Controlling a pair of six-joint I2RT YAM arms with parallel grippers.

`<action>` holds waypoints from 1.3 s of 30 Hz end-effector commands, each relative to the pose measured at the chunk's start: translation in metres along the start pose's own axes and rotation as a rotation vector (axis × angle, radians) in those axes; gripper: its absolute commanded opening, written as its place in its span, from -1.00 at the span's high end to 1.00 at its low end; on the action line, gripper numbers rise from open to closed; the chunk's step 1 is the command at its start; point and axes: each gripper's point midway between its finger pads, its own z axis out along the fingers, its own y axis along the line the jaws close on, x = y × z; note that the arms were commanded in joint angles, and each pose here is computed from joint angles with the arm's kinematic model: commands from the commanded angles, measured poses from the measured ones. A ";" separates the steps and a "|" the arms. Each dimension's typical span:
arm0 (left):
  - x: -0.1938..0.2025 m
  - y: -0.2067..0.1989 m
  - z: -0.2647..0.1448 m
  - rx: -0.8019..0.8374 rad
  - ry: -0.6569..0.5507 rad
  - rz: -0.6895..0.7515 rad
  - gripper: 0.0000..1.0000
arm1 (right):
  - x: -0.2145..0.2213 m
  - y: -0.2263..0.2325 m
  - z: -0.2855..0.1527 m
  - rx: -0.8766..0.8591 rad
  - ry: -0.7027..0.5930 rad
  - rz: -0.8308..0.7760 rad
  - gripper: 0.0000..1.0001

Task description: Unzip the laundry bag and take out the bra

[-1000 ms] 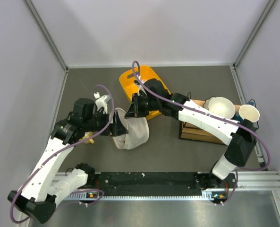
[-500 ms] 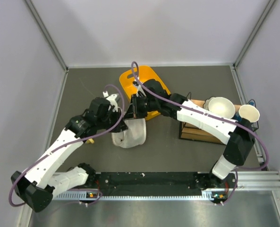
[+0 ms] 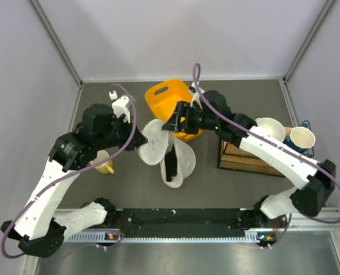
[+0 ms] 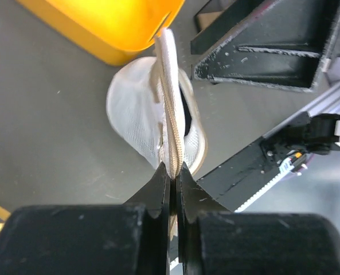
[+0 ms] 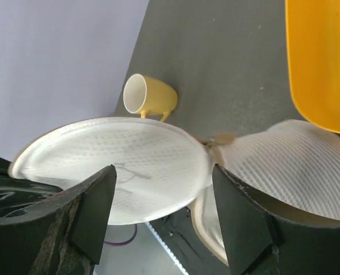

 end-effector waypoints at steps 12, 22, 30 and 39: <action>-0.001 0.001 0.006 -0.016 0.104 -0.056 1.00 | 0.031 -0.028 -0.031 0.117 -0.048 -0.247 0.24; 0.007 0.016 0.010 0.012 0.076 -0.126 1.00 | 0.083 -0.019 0.012 0.074 0.056 -0.294 0.49; 0.002 0.035 0.005 -0.046 0.048 -0.155 1.00 | 0.055 -0.053 0.052 0.264 -0.012 -0.388 0.32; 0.002 0.045 0.007 -0.072 0.046 -0.151 1.00 | 0.045 -0.089 0.069 0.438 -0.020 -0.469 -0.20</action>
